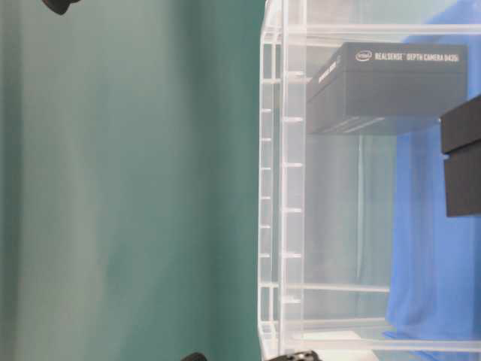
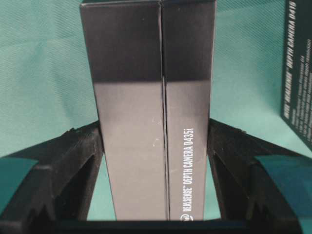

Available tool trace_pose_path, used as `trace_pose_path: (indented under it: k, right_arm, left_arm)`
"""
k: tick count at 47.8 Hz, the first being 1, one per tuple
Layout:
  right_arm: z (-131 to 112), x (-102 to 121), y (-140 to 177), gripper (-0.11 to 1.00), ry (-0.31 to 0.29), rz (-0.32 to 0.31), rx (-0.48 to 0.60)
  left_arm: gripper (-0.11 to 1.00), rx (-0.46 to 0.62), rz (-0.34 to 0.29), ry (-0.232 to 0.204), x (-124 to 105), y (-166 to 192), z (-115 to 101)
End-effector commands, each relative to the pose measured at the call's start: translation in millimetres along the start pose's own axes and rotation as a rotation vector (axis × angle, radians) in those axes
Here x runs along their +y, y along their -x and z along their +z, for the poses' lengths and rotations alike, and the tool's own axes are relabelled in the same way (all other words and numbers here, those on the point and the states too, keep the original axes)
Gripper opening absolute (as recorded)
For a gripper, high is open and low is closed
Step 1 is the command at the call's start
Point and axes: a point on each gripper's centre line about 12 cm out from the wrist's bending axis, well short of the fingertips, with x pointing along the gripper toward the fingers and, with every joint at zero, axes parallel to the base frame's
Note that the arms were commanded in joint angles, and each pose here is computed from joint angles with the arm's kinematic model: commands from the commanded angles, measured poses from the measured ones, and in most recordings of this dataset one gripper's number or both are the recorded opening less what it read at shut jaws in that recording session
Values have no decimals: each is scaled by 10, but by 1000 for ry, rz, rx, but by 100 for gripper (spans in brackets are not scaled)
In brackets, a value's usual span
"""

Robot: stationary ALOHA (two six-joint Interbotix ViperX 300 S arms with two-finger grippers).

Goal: Take out the box from the case.
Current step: 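Lower the box onto the cloth left of the first box and release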

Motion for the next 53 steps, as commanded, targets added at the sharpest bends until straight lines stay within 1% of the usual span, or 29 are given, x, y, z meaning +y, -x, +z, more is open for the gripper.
trace_pose_path:
  k: [1,3,4,7,10,12,19,28,35,39,48,53]
  right_arm:
    - [0,3,63,87,2,21,-8]
    - [0,3,63,87,2,21,-8]
    - [-3,5,63,87,3,21,-7]
    - [-7,6,64,87,5,21,-7]
    - [-14,9,65,87,8,22,-7]
    - [-17,11,65,87,8,22,-6]
    - [-28,15,67,87,11,23,-6]
    - [-39,19,68,87,11,25,-2]
    - [-44,20,68,87,10,26,2]
    - [-44,20,68,87,10,26,2]
    - [-44,20,68,87,10,26,2]
    - [-44,20,68,87,10,26,2]
  left_arm:
    - [61,5,-32,-2,-59,79,-3]
    - [61,6,-30,-2,-57,79,-3]
    - [64,7,-31,0,-62,77,-6]
    - [80,8,-31,1,-61,82,-7]
    - [94,8,-31,1,-61,82,-7]
    - [97,8,-31,1,-64,86,-7]
    - [95,8,-30,1,-66,83,-8]
    - [95,15,-44,1,-102,123,-30]
    - [95,33,-75,9,-187,254,-68]
    - [95,34,-83,12,-251,368,-72]
    - [94,4,-27,1,-290,654,-52]
    - [94,-4,-21,-15,-321,857,-26]
